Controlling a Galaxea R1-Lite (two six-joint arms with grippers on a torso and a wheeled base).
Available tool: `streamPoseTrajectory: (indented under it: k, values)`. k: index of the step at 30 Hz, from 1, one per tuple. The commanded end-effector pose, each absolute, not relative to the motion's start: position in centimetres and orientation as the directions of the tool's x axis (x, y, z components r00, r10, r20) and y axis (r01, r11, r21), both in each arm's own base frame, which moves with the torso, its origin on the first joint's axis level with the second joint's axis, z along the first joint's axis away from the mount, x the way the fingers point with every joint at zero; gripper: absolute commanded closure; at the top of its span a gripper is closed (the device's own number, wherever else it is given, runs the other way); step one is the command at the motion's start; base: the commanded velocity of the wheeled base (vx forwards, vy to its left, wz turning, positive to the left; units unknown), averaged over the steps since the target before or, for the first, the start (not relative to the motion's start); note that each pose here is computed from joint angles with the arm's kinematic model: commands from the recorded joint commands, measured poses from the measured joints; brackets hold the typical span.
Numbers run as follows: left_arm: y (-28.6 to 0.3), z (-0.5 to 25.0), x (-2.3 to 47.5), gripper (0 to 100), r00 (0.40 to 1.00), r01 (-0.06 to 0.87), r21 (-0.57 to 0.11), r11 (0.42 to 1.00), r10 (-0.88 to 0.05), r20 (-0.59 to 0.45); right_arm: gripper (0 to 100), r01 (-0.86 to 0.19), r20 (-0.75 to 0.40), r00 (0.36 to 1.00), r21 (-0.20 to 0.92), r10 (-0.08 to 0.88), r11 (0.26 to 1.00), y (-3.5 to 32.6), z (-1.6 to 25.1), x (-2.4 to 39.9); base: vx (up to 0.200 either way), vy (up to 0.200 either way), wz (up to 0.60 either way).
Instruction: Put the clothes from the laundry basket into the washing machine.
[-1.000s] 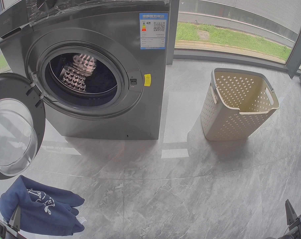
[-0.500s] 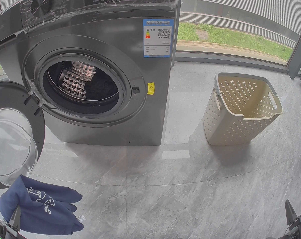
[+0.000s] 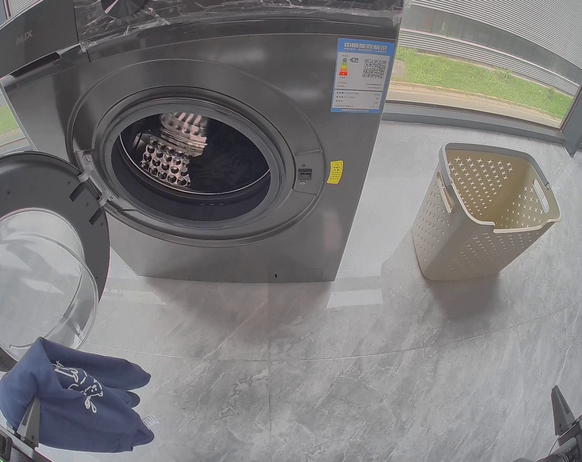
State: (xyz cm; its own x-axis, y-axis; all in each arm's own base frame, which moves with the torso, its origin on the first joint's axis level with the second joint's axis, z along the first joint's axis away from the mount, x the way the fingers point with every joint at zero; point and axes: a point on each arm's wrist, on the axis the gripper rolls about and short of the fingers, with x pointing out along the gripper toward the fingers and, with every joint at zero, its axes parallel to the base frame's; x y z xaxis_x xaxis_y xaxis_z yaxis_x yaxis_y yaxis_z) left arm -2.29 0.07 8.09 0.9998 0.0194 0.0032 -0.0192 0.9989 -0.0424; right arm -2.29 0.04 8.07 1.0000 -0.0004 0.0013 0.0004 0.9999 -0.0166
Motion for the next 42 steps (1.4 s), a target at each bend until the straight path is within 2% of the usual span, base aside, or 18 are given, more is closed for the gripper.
streamPoseTrajectory:
  k: [1, 7, 25, 37, 42]
  values:
    - [0.07, 7.56, -2.28, 100, 1.000, -0.018, -0.045, 0.999, 0.018, 0.002, 0, 0.000, 0.000, 1.000, -0.017, 0.000, 1.000, 0.03, 7.55, -2.28, 0.000, 0.000, 0.00]
    - [0.07, 7.56, -2.28, 100, 1.000, -0.018, -0.043, 0.999, 0.018, 0.002, 0, 0.000, 0.000, 1.000, -0.017, 0.000, 1.000, 0.03, 7.55, -2.28, -0.200, 0.000, 0.00]
    - [0.07, 7.56, -2.28, 100, 1.000, -0.017, -0.041, 0.999, 0.017, 0.002, 0, 0.000, 0.000, 1.000, -0.018, 0.000, 1.000, 0.03, 7.55, -2.28, 0.000, 0.000, 0.00]
    - [0.07, 7.56, -2.28, 100, 1.000, -0.017, -0.041, 0.999, 0.017, 0.002, 0, 0.000, 0.000, 1.000, -0.017, 0.000, 1.000, 0.03, 7.55, -2.28, 0.000, 0.200, 0.00]
    - [0.07, 7.56, -2.28, 100, 1.000, -0.017, -0.041, 0.999, 0.017, 0.002, 0, 0.000, 0.000, 1.000, -0.017, 0.000, 1.000, 0.03, 7.55, -2.28, 0.000, 0.000, 0.00]
